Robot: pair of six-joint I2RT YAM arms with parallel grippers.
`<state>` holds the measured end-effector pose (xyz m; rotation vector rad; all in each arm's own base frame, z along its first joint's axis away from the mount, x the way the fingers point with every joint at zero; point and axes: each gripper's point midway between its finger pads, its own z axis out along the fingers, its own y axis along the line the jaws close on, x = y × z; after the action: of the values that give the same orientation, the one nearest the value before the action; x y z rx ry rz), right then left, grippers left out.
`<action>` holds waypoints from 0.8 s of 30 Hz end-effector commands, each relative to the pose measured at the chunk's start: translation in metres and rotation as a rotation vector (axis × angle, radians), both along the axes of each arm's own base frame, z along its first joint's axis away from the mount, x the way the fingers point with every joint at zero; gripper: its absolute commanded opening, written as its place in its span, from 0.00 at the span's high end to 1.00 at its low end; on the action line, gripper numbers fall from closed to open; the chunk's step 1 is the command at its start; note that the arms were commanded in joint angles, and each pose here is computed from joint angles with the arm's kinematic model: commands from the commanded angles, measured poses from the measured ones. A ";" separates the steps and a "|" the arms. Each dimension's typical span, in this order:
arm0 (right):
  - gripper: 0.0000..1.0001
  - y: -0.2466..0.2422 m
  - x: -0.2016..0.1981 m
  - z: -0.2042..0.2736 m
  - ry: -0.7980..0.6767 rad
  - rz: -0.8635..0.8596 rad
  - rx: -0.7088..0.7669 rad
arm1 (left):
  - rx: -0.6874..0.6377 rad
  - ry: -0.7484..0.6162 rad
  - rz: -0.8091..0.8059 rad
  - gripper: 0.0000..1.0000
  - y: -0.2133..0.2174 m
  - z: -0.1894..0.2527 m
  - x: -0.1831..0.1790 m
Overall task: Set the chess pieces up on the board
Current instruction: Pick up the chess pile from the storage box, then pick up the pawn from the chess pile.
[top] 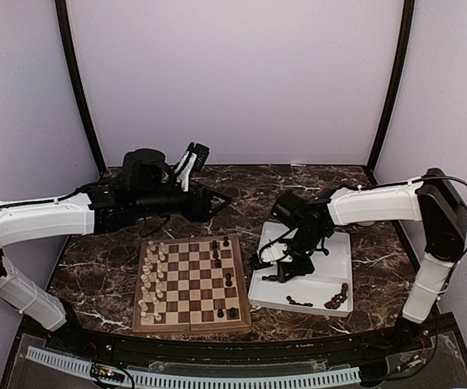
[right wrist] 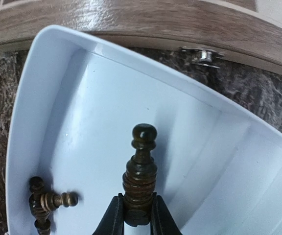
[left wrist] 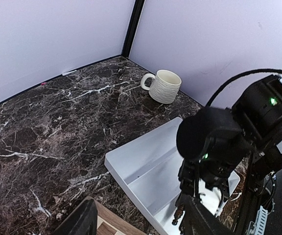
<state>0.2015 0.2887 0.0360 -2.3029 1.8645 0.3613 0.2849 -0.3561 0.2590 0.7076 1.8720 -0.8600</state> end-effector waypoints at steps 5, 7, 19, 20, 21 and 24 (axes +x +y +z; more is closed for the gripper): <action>0.88 0.015 0.014 0.093 0.141 -0.182 0.317 | -0.009 0.068 -0.114 0.37 -0.015 -0.020 -0.016; 0.89 0.018 0.020 0.108 0.157 -0.208 0.368 | -0.026 0.096 -0.167 0.37 -0.023 -0.023 -0.022; 0.89 0.032 0.032 0.151 0.185 -0.241 0.497 | -0.104 0.277 -0.388 0.35 -0.063 -0.037 -0.042; 0.89 0.032 0.032 0.151 0.186 -0.241 0.498 | -0.113 0.281 -0.400 0.36 -0.064 -0.036 -0.043; 0.89 0.031 0.031 0.151 0.187 -0.240 0.498 | -0.116 0.294 -0.404 0.36 -0.066 -0.038 -0.043; 0.89 0.031 0.030 0.152 0.189 -0.236 0.498 | -0.134 0.315 -0.434 0.39 -0.072 -0.038 -0.045</action>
<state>0.2334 0.3168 0.1659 -1.7774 1.8860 0.8840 0.2462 -0.4150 0.1940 0.9230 2.0294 -1.3073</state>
